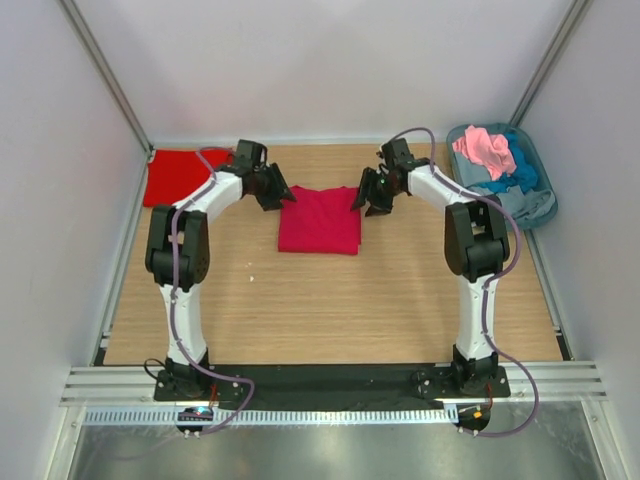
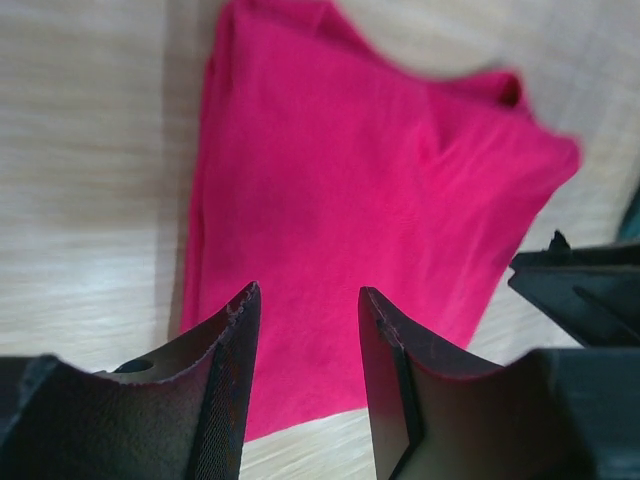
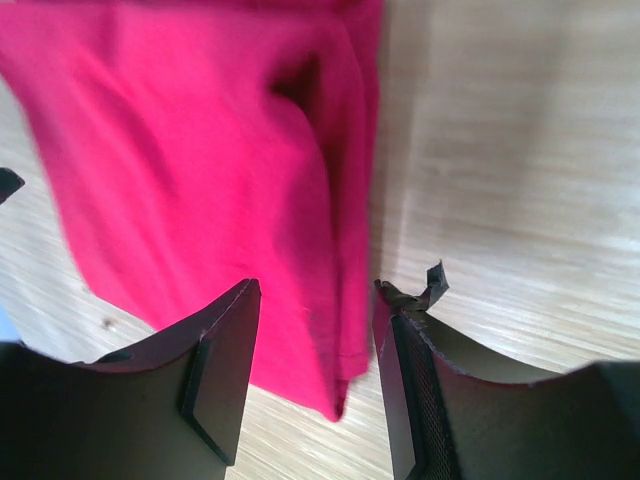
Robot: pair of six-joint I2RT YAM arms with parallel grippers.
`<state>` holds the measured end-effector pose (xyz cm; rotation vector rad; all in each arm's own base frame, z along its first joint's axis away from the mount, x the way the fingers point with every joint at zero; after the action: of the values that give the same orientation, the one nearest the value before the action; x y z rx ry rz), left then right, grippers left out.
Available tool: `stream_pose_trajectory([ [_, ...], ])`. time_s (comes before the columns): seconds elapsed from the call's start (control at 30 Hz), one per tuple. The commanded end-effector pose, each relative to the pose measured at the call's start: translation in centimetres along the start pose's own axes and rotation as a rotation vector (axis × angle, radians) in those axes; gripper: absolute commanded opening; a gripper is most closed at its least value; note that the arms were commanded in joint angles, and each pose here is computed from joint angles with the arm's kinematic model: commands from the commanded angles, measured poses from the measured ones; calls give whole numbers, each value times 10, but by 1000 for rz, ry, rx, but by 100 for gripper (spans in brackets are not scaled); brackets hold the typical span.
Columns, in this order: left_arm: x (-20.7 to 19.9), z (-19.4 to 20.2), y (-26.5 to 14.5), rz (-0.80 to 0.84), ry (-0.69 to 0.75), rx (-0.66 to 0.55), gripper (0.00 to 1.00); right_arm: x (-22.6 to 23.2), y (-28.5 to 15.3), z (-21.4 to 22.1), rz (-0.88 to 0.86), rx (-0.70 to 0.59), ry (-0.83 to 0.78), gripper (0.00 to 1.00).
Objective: Fold and stack the t-shirts
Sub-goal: Fold the tshirt
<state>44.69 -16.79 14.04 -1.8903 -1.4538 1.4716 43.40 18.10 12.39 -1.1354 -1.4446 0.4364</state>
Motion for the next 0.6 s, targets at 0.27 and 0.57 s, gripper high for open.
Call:
stream_pose_trajectory([
  [0.27, -6, 8, 31, 42, 95, 23, 45, -19, 5, 54, -166, 76, -1, 44],
  [0.57, -20, -9, 23, 51, 102, -3, 49, -34, 11, 74, -175, 76, 77, 11],
])
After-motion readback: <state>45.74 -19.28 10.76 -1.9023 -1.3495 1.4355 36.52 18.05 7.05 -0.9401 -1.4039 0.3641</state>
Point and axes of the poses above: each gripper's point midway between its finger pads, its own y axis out along the fingers, its own x axis along the line the jaws close on, z = x × y, the point moved 7 cm from there along -y, back along the fingers, and after that the axes turned 8 degrees about y, right-handed, at the moved point
